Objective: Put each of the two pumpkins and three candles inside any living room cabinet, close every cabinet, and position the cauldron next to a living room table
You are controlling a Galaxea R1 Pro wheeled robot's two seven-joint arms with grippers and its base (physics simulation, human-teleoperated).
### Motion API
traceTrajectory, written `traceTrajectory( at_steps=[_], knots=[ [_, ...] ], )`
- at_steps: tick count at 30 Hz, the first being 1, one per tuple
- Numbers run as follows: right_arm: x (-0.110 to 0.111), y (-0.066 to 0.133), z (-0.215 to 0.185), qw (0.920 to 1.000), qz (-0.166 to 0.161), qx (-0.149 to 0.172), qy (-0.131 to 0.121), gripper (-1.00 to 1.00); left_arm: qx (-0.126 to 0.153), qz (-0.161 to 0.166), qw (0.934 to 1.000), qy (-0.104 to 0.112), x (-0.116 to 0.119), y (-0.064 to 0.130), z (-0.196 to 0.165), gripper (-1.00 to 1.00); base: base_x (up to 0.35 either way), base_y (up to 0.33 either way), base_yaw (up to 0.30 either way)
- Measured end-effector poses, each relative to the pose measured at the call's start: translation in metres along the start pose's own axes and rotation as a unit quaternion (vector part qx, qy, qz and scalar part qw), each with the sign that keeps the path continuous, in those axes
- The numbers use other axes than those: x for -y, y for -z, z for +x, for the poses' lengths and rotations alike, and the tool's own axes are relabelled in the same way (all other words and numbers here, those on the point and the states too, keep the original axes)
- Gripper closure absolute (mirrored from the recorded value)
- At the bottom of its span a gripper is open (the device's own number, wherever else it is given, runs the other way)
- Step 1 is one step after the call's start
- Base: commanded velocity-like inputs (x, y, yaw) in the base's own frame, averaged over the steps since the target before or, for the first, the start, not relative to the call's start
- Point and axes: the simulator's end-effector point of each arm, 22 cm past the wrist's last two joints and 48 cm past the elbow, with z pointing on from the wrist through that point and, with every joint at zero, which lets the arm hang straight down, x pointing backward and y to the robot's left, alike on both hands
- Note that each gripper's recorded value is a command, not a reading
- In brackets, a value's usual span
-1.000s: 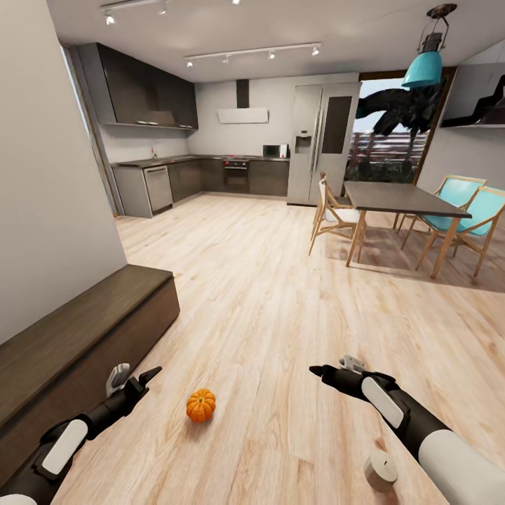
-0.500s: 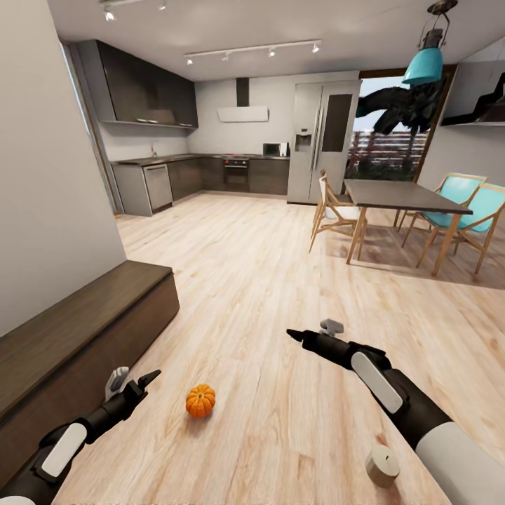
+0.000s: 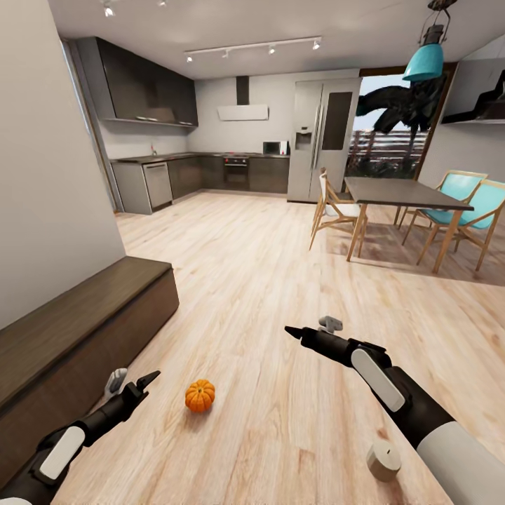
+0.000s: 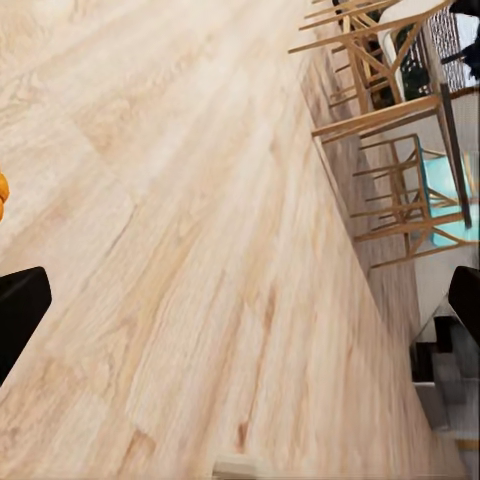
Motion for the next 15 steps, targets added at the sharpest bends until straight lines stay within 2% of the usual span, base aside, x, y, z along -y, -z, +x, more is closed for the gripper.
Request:
traceTrajectory(
  at_steps=[4, 15],
  knots=[
    [0.005, -0.003, 0.008, 1.0, 0.001, -0.001, -0.001, -1.0, -0.008, 0.004, 1.0, -0.004, -0.014, 0.005, 0.006, -1.0, 0.0, 0.0, 0.0],
    [0.018, -0.009, 0.029, 1.0, 0.002, -0.001, -0.001, -1.0, -0.009, 0.005, 0.9999, -0.005, -0.037, 0.002, 0.018, -1.0, 0.0, 0.0, 0.0]
  ],
)
